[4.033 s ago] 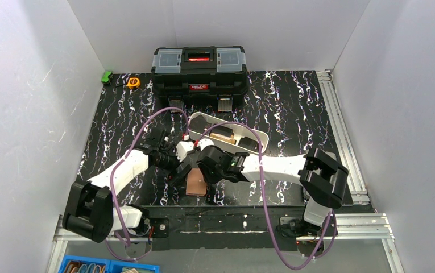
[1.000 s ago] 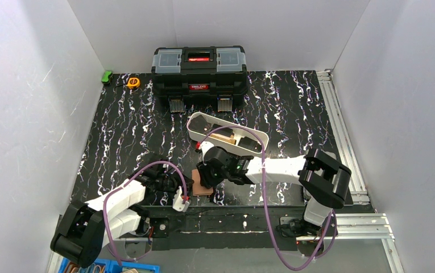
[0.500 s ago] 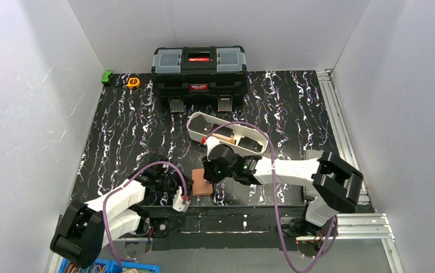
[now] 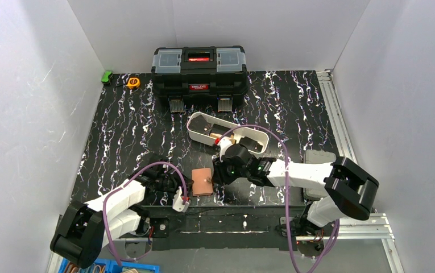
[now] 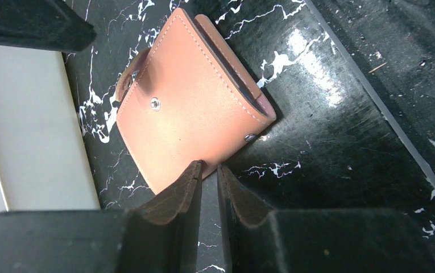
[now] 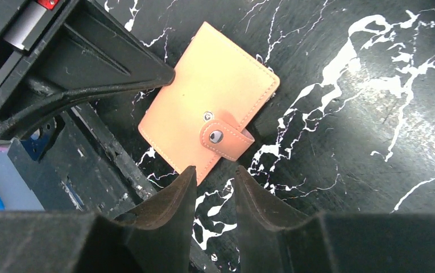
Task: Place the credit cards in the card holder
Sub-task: Close the card holder at the center of the board.
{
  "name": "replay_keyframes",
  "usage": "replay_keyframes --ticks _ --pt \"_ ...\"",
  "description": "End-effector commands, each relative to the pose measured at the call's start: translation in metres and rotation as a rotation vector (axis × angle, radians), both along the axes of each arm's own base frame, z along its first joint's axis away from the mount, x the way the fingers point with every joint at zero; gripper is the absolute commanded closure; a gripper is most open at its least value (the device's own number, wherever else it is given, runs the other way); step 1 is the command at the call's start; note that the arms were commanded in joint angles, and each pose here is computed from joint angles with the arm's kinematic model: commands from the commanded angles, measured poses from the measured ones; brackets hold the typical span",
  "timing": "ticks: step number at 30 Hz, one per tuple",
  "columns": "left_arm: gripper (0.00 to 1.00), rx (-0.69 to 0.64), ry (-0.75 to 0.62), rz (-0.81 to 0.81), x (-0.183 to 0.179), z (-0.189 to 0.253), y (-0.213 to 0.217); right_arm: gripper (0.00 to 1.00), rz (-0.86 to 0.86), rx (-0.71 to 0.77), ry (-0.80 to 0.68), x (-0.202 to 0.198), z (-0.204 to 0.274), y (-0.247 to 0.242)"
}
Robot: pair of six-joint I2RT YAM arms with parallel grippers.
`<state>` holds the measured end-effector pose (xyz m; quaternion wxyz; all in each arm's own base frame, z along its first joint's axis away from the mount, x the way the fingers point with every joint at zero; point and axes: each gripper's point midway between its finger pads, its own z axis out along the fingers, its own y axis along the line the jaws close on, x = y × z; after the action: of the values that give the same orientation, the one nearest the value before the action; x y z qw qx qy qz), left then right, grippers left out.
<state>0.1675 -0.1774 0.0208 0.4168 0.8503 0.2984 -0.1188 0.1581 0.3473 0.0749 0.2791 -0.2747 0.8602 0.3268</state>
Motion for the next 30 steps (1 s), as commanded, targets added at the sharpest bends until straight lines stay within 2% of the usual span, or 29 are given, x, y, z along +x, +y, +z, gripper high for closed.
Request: replay_keyframes --ticks 1,9,13,19,22,30 --pt "0.85 0.015 0.045 -0.010 -0.008 -0.004 0.002 0.62 0.082 0.052 -0.033 -0.004 0.007 0.015" --pt "0.85 0.016 0.045 -0.006 -0.007 -0.004 0.001 0.59 0.103 0.043 -0.044 -0.002 0.005 0.028" --pt "0.86 0.019 0.046 -0.006 -0.008 -0.005 0.002 0.47 0.097 0.023 -0.060 0.001 0.005 0.033" --pt "0.86 0.018 0.044 -0.009 -0.009 -0.006 0.002 0.46 0.085 0.001 -0.059 0.003 0.004 0.036" --pt "0.86 0.017 0.043 -0.010 -0.009 -0.006 0.002 0.51 0.065 -0.026 -0.052 0.006 -0.001 0.035" --pt "0.87 0.017 0.039 -0.012 -0.009 -0.005 0.002 0.74 0.055 -0.041 -0.040 0.008 -0.003 0.036"
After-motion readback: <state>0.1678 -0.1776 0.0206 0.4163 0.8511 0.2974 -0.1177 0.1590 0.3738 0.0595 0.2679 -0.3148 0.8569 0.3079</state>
